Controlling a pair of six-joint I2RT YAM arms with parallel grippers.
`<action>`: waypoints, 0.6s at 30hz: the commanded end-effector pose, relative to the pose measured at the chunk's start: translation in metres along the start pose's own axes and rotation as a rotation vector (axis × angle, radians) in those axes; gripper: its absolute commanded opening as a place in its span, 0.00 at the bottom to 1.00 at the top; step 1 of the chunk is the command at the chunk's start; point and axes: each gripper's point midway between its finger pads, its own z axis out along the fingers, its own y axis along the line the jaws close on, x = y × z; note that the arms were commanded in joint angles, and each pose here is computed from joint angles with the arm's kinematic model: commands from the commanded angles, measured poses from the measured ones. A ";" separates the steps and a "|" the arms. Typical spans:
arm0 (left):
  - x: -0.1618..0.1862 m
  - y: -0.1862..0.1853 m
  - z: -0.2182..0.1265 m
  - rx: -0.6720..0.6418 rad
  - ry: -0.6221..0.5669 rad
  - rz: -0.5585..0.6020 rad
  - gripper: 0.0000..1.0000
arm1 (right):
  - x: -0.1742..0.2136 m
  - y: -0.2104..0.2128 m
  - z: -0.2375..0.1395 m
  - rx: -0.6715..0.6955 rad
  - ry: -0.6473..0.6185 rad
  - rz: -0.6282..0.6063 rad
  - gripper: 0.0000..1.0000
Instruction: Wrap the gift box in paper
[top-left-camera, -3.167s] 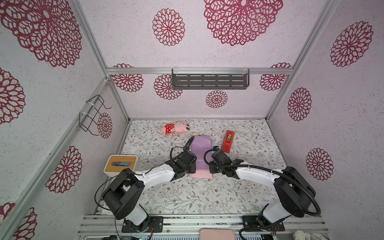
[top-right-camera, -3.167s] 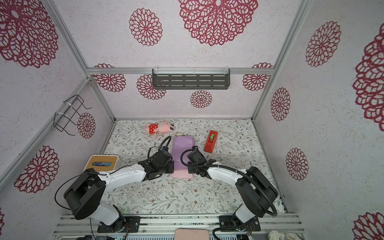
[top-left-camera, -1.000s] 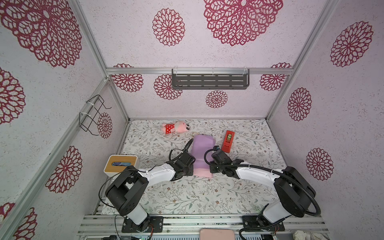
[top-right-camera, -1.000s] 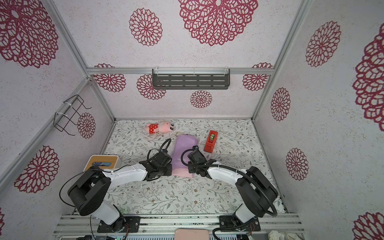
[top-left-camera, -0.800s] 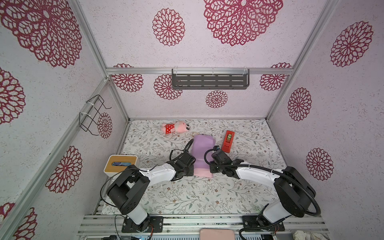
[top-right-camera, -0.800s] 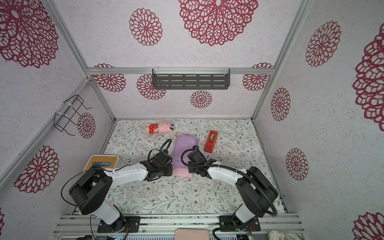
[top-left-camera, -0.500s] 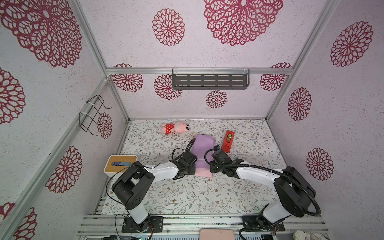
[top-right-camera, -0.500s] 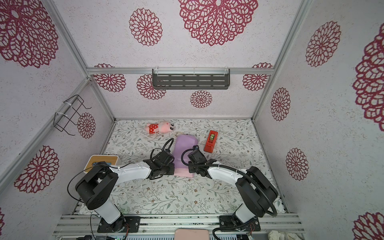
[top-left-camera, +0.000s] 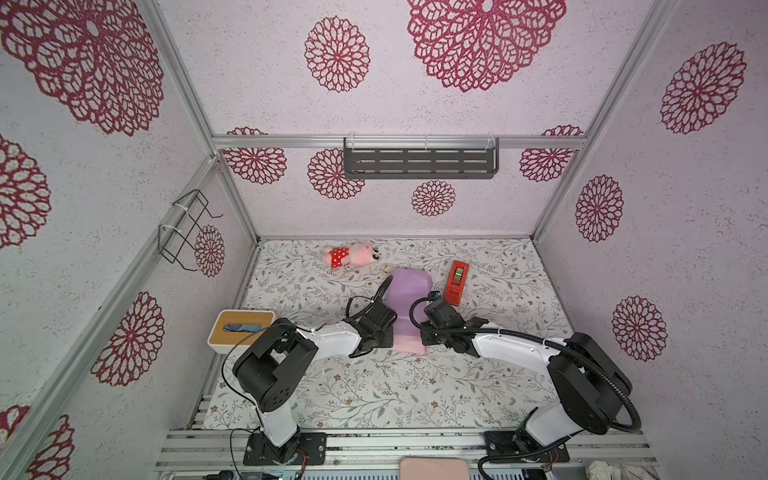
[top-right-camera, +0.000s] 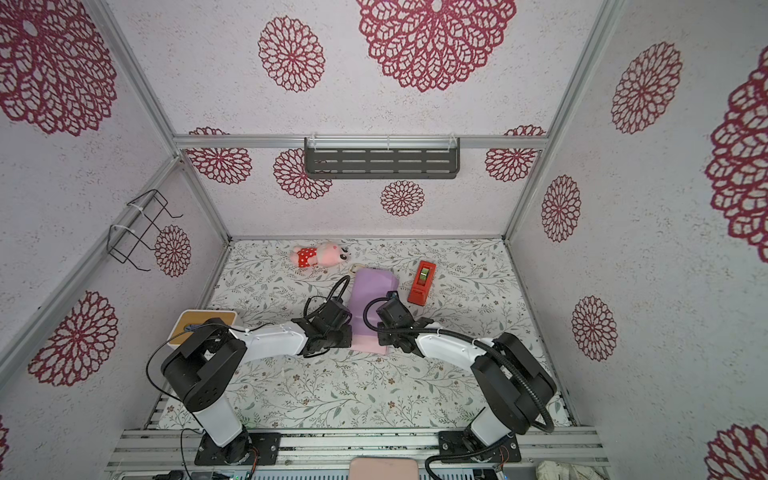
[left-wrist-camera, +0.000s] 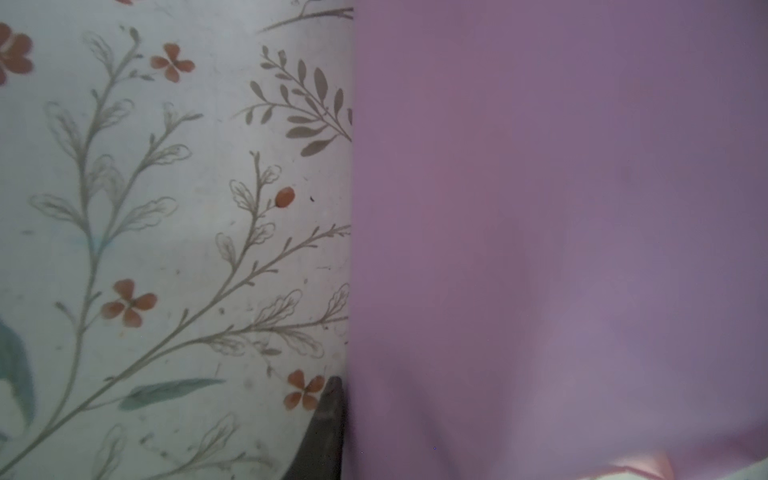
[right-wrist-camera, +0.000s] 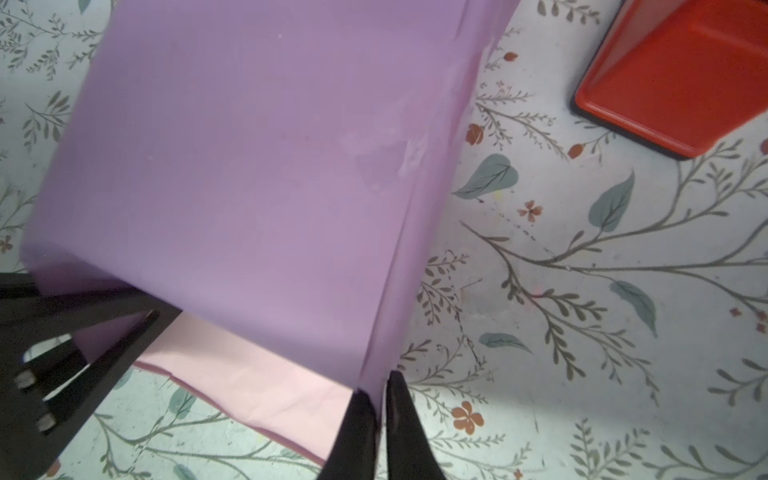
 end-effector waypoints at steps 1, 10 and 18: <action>-0.008 0.003 0.005 -0.025 -0.025 -0.009 0.14 | -0.003 -0.005 -0.003 0.012 -0.017 0.011 0.12; -0.009 0.006 0.011 -0.051 -0.031 -0.011 0.05 | -0.002 -0.006 -0.002 0.013 -0.013 0.013 0.13; -0.006 0.006 0.014 -0.045 -0.025 -0.017 0.00 | -0.005 -0.006 -0.003 0.013 -0.019 0.014 0.17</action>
